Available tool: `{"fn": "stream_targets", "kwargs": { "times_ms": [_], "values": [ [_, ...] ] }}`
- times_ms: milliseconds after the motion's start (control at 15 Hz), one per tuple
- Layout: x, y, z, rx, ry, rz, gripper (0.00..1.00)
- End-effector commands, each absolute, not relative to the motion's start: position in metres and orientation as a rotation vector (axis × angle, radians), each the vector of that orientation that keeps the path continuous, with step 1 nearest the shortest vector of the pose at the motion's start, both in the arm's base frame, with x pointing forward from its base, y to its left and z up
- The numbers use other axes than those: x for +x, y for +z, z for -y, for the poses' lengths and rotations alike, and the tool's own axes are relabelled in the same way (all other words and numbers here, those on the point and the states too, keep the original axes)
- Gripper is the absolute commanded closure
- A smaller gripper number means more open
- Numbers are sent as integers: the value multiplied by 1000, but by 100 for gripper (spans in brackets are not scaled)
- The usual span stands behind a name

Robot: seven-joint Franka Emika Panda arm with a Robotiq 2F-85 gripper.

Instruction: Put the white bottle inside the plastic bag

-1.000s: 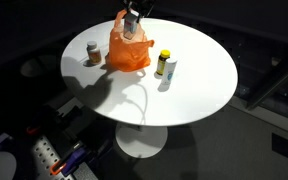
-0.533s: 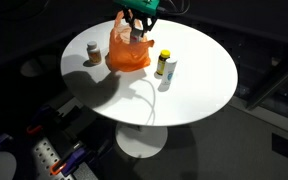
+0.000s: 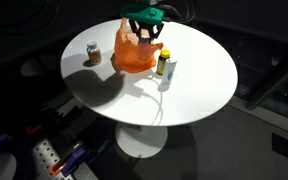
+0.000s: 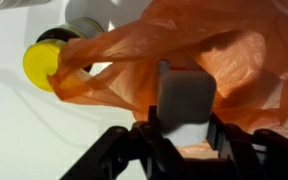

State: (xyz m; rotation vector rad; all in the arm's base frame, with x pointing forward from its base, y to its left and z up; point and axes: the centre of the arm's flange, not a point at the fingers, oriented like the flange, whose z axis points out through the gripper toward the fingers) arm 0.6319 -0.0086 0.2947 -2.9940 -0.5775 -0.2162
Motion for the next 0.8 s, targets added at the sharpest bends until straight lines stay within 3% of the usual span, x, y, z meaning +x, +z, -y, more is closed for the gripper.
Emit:
{"fn": "stream_targets", "kwargs": {
  "times_ms": [0,200,267,333,467,600,733],
  "values": [
    [628,287,11,-3033,-242,574,79],
    [626,283,13,-3041,-234,568,79],
    [625,283,13,-3038,-224,565,62],
    [623,284,14,-3032,-216,559,29],
    [621,291,16,-3024,-213,552,22],
    [619,301,20,-3021,-197,534,5],
    [616,313,26,-3018,-174,511,0]
  ]
}}
